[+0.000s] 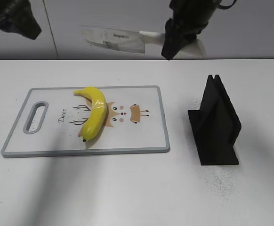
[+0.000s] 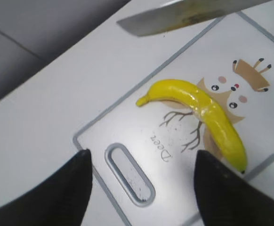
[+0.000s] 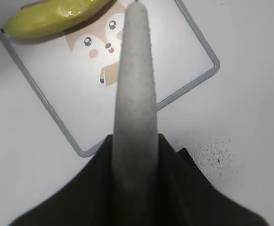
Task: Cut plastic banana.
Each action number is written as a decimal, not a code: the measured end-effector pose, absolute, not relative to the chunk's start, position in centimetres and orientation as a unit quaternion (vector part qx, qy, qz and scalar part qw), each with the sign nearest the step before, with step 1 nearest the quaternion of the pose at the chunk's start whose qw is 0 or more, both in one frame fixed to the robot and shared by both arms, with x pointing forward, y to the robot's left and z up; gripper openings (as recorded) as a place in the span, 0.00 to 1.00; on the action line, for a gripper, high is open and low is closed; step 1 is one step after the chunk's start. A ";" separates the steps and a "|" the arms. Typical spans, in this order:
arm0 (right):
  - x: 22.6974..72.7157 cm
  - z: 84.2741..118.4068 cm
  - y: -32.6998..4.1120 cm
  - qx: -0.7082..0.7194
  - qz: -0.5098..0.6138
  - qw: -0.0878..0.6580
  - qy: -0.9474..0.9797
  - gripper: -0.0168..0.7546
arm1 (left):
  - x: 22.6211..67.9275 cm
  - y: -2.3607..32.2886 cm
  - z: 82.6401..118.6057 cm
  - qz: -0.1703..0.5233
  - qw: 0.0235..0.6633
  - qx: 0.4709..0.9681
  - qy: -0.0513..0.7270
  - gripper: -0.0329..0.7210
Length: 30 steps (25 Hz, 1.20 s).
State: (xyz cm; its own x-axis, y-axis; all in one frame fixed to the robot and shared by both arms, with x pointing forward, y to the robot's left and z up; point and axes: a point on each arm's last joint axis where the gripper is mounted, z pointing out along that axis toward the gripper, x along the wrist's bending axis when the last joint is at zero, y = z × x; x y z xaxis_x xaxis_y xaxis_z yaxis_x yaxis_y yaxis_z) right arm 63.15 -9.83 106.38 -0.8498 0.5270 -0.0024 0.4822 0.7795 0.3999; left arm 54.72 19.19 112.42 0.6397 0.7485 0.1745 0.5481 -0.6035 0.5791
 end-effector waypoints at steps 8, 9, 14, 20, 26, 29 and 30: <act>62.8 109.6 -10.7 0.459 0.208 0.065 0.861 0.23 | 54.0 24.5 112.6 0.130 0.186 0.821 0.524 0.86; 62.7 110.0 -11.0 0.485 0.208 0.070 0.847 0.23 | 53.9 25.0 112.5 0.122 0.177 0.817 0.536 0.86; 61.2 112.8 -12.2 0.552 0.222 0.090 0.799 0.23 | 53.6 26.9 112.6 0.120 0.148 0.796 0.575 0.83; 58.0 112.8 -14.6 0.607 0.184 0.109 0.765 0.23 | 50.6 27.2 113.5 0.132 0.158 0.787 0.581 0.82; 54.3 111.1 -17.6 0.653 0.164 0.101 0.733 0.23 | 45.4 27.7 112.0 0.123 0.149 0.784 0.590 0.82; 52.8 110.1 -19.0 0.666 0.166 0.104 0.719 0.23 | 42.7 28.0 111.3 0.124 0.149 0.784 0.590 0.82; 52.3 109.7 -19.2 0.668 0.165 0.103 0.719 0.23 | 41.7 28.1 111.3 0.130 0.154 0.782 0.589 0.82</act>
State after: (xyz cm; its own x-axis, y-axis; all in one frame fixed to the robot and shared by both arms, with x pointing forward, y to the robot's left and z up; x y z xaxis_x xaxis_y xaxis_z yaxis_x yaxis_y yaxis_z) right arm 52.30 -19.19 109.73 -0.0870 0.9936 0.0717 0.9257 0.0540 0.3744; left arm 41.75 28.08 111.29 0.2715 0.9622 0.0209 0.8823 -0.2575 0.3939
